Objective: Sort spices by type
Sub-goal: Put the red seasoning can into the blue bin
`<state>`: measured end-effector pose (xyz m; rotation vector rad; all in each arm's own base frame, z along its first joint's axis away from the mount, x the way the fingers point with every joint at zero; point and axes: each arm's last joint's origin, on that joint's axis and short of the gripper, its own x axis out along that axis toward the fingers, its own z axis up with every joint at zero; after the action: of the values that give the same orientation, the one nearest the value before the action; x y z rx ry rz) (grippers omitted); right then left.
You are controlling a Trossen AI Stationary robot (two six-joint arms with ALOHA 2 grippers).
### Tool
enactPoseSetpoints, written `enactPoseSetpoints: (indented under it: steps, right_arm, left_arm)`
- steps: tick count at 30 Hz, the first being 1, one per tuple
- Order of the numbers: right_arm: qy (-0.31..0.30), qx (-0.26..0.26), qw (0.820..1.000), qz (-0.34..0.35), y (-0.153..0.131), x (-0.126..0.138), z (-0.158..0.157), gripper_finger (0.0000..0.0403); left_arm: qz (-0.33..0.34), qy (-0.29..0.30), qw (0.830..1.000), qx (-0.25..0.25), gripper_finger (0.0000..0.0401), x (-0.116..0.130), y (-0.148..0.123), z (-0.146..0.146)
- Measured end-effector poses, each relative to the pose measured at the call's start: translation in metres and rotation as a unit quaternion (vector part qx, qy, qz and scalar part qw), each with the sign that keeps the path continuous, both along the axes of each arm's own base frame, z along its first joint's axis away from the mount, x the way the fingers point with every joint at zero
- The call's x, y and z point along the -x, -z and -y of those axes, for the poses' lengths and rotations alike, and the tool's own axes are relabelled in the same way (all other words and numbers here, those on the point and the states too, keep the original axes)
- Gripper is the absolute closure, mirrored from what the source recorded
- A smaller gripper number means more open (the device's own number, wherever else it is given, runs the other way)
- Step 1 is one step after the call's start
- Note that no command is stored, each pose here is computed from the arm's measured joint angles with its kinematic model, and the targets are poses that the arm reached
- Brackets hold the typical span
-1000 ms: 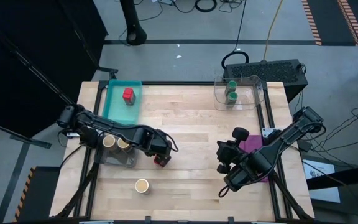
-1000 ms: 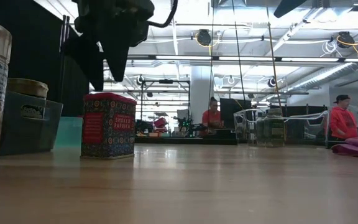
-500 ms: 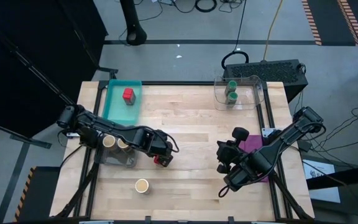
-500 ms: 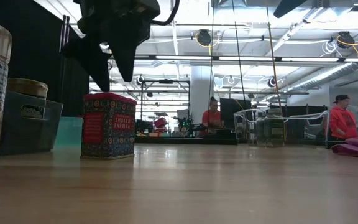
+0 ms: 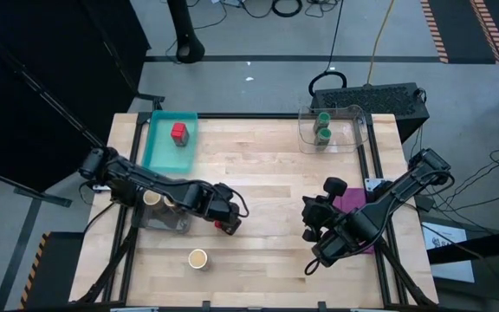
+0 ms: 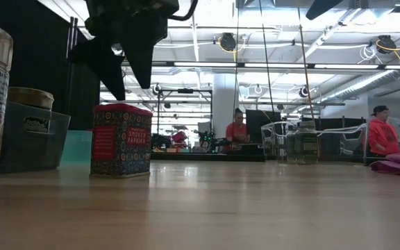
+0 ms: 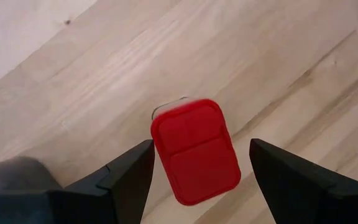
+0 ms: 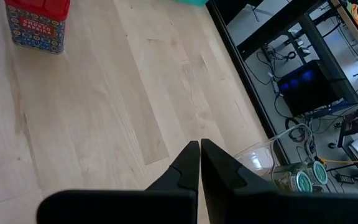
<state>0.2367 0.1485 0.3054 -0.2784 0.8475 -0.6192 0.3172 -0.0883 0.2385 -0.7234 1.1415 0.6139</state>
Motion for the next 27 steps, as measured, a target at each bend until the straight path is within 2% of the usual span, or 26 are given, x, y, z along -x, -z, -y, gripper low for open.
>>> enactPoseSetpoints:
  steps: [10, 22, 27]
  right_arm:
    - [-0.003, 0.003, 1.000, -0.003, 0.000, 0.000, 0.000, 0.0403]
    - [-0.006, 0.004, 1.000, -0.005, 0.000, 0.000, 0.000, 0.0403]
    - [-0.006, 0.004, 1.000, -0.005, 0.000, 0.000, 0.000, 0.0403]
  left_arm:
    - [-0.039, 0.003, 0.999, 0.006, 0.0131, -0.007, 0.022, 0.005]
    - [-0.049, 0.003, 0.999, 0.007, 0.0131, -0.008, 0.026, 0.005]
    - [-0.066, 0.009, 0.998, -0.003, 0.0131, -0.012, 0.038, 0.006]
